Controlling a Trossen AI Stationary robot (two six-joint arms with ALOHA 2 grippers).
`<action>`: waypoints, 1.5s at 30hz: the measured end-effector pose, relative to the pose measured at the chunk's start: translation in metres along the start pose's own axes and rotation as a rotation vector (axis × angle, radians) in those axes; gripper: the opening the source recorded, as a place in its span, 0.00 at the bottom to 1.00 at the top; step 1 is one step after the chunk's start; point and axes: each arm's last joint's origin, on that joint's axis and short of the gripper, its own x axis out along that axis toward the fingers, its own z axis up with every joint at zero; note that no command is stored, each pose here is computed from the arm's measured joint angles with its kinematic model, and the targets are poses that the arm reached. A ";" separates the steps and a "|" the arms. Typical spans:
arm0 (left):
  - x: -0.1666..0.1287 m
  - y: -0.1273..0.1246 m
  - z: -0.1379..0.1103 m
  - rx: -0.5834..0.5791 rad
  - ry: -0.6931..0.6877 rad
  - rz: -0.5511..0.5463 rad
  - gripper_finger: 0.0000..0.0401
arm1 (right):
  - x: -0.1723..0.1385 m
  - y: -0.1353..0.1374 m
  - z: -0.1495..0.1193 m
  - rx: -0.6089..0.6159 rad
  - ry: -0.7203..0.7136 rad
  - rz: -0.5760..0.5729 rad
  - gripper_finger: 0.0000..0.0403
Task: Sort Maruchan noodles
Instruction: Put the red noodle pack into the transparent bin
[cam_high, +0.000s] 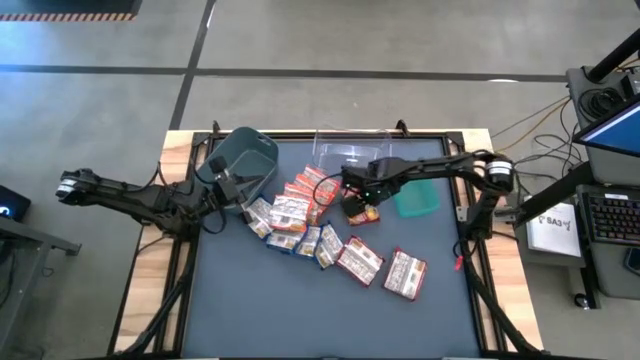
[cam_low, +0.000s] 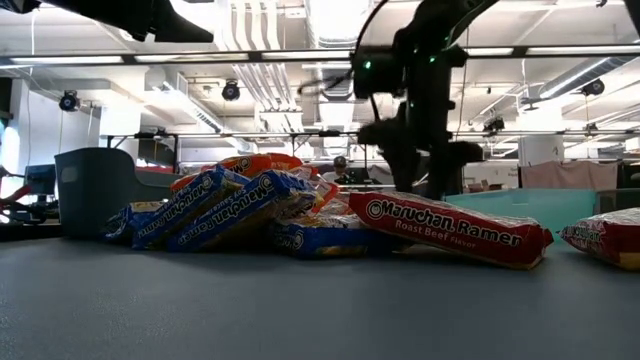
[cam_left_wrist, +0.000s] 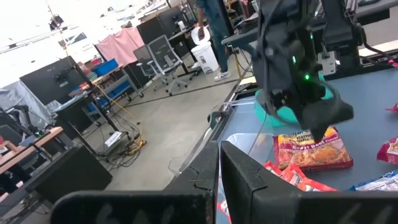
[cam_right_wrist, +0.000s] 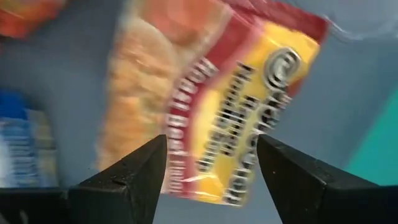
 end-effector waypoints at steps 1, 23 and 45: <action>0.000 0.000 0.000 0.000 0.000 0.000 0.00 | 0.003 -0.001 0.000 -0.008 0.018 -0.037 0.58; 0.002 -0.003 -0.002 0.003 0.018 -0.007 0.00 | 0.020 0.008 0.009 -0.069 -0.001 -0.054 0.32; 0.003 -0.003 -0.001 -0.010 0.010 -0.006 0.00 | -0.053 0.022 -0.022 -0.096 -0.157 0.122 0.02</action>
